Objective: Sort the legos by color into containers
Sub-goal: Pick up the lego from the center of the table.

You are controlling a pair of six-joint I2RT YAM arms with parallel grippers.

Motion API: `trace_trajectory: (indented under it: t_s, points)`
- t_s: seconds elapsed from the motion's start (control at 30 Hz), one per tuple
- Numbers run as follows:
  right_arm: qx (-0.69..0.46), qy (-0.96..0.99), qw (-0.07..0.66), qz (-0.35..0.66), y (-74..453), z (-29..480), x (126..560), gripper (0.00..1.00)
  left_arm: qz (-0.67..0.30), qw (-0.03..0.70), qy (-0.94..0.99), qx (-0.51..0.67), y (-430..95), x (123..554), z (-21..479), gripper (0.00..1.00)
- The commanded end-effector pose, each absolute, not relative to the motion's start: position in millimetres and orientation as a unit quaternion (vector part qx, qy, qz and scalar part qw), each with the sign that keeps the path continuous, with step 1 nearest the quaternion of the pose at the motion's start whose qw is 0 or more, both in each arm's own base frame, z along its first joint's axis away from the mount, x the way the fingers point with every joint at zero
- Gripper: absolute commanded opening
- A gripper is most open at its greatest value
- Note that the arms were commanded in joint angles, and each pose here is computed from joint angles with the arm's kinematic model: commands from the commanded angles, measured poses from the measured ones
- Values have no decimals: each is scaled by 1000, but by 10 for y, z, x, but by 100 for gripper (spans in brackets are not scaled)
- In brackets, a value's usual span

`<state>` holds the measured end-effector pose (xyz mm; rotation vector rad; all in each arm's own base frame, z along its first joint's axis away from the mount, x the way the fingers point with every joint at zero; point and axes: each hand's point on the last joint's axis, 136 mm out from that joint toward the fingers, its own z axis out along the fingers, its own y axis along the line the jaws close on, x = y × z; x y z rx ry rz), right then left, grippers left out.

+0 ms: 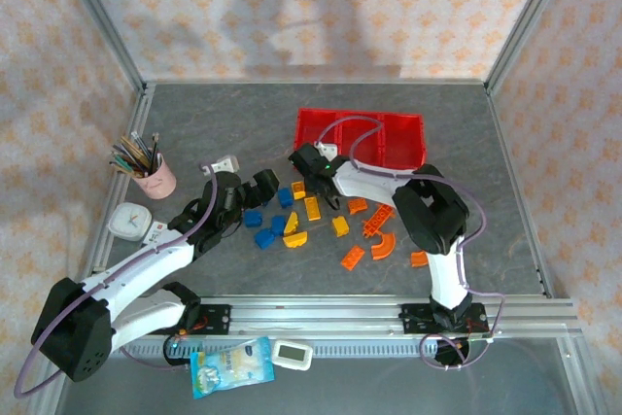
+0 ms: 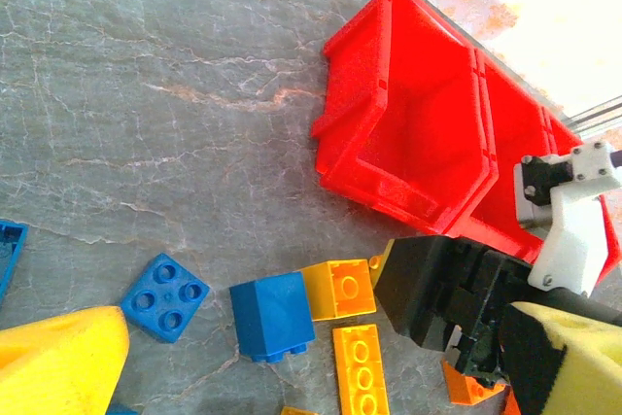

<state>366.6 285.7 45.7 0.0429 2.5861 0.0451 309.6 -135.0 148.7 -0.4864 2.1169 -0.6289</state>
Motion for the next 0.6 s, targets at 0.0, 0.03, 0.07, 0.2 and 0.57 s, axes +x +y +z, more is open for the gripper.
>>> trace_trajectory:
  t_s: [0.0,0.03,0.07,0.2,0.57]
  points:
    - [21,959,283,-6,2831,459,3728,51,-243,431,849,-185,-1361,3109,1570,99]
    - [21,958,284,-4,2838,466,3739,50,-242,430,850,-185,-1363,3109,1567,99]
    - [19,958,285,-4,2844,462,3742,50,-243,430,850,-185,-1364,3109,1567,99]
    - [16,958,285,-8,2853,440,3762,48,-240,426,852,-185,-1365,3106,1543,99]
    - [5,959,285,-7,2870,465,3765,37,-240,421,855,-183,-1390,3127,1534,99]
